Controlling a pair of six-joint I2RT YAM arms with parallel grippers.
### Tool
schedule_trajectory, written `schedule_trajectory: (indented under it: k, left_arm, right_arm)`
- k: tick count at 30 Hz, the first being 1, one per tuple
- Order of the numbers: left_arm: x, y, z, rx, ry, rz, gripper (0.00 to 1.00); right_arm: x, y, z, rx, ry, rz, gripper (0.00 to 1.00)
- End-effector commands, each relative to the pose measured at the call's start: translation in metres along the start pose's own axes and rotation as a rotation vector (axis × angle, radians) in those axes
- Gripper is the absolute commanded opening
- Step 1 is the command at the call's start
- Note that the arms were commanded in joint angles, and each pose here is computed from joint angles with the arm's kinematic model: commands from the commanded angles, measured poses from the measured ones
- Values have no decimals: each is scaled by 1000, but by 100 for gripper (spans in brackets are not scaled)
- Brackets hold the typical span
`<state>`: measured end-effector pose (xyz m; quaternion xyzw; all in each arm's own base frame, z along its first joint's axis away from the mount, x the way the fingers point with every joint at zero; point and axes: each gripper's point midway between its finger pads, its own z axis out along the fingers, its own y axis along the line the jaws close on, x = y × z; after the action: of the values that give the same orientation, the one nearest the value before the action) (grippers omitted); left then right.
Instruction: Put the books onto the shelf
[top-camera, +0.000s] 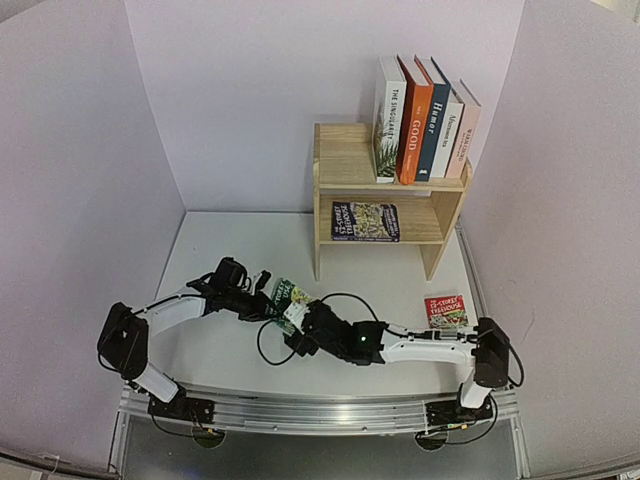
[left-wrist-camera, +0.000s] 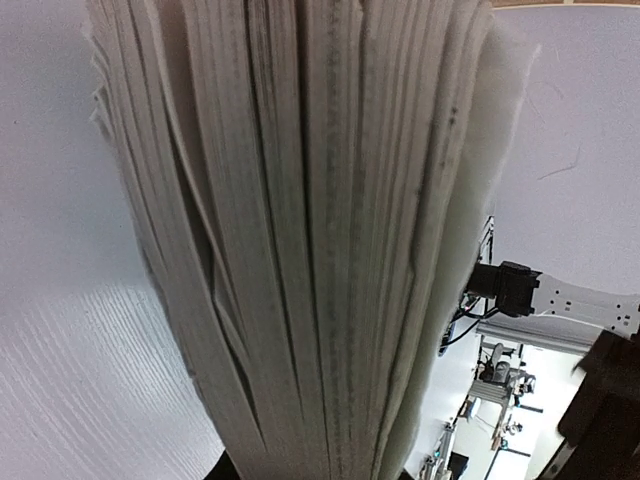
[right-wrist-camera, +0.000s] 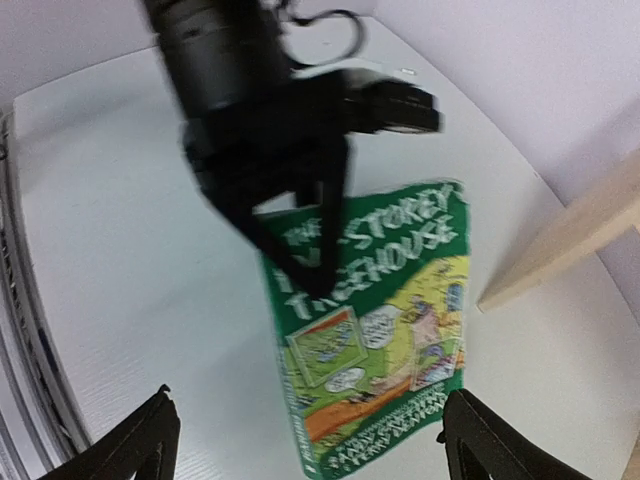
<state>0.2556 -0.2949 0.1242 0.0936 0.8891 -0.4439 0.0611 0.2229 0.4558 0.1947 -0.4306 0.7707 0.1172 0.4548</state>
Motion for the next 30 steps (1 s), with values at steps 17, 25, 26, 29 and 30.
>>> schedule_trajectory:
  k: [17, 25, 26, 29, 30]
  left_arm:
    - [-27, -32, -37, 142, -118, -28, 0]
    - [-26, -37, -38, 184, -113, -25, 0]
    - [-26, -38, -38, 190, -111, -23, 0]
    - [-26, -42, -40, 216, -109, -16, 3]
    - [-27, -44, -42, 223, -114, -15, 16]
  right_arm:
    - [23, -7, 112, 616, -77, -357, 78]
    - [25, -39, 108, 772, -39, -360, 33]
    - [24, -41, 107, 780, -37, -363, 28]
    - [17, -46, 101, 788, -45, -364, 13]
    - [13, -47, 97, 783, -55, -356, 7]
